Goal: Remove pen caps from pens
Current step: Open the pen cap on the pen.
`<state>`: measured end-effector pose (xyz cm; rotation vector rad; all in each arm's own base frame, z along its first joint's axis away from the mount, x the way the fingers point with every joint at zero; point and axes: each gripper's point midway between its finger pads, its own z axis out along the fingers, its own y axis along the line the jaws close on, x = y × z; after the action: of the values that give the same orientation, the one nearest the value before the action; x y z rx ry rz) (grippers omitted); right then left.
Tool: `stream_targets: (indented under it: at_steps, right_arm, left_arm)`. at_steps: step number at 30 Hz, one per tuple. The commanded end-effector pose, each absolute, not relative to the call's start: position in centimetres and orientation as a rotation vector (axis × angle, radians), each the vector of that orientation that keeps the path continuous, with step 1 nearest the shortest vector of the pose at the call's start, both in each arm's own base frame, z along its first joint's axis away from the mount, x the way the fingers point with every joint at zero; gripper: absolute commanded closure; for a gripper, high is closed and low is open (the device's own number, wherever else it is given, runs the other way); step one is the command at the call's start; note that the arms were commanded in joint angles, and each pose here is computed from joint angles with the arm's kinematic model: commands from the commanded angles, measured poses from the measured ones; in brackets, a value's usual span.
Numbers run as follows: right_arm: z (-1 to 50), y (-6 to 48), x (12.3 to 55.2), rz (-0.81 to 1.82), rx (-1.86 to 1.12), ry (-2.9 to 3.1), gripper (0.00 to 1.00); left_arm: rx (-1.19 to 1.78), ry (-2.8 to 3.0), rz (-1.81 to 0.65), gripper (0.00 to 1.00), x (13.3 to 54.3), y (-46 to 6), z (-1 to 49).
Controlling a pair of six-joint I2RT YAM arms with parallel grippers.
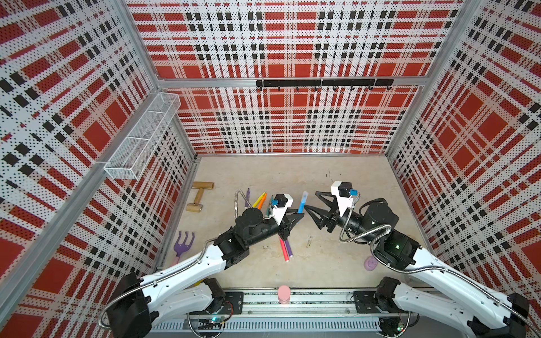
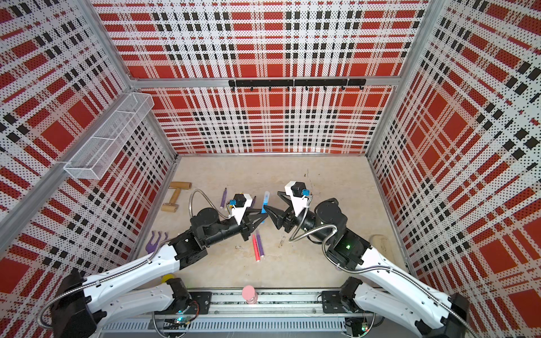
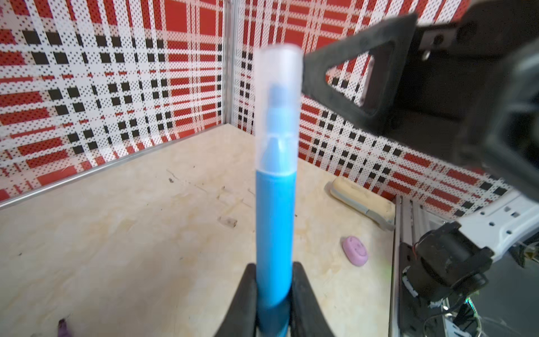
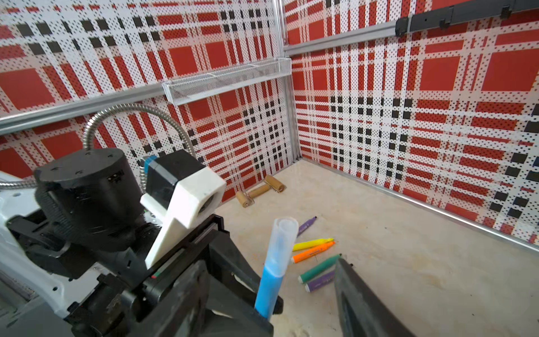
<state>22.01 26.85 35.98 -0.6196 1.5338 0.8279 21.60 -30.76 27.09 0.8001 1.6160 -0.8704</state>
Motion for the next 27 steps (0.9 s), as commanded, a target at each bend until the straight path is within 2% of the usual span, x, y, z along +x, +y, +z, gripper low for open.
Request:
stream_targets:
  at_steps: [1,9,10,13,21,27]
  right_arm:
    - [36.1,27.0,22.5,0.795,-0.641,1.566,0.29]
    - [35.7,27.2,22.8,0.795,-0.628,1.568,0.37]
    - [35.6,27.2,22.8,0.795,-0.627,1.57,0.4]
    - [35.7,27.0,22.6,0.801,-0.617,1.565,0.55]
    - [35.8,26.4,22.3,0.806,-0.608,1.558,0.49]
    - [35.5,26.7,22.5,0.813,-0.614,1.56,0.48]
  left_arm:
    - [0.845,1.628,-0.778,1.0,21.2,-30.6,27.7]
    - [0.881,1.613,-0.81,1.0,19.9,-31.3,28.1]
    - [0.88,1.611,-0.811,1.0,19.9,-31.3,28.2]
    - [0.873,1.611,-0.808,1.0,20.0,-31.2,28.2]
    - [0.845,1.592,-0.81,1.0,20.1,-30.9,28.5]
    - [0.847,1.576,-0.821,1.0,19.9,-30.9,28.9]
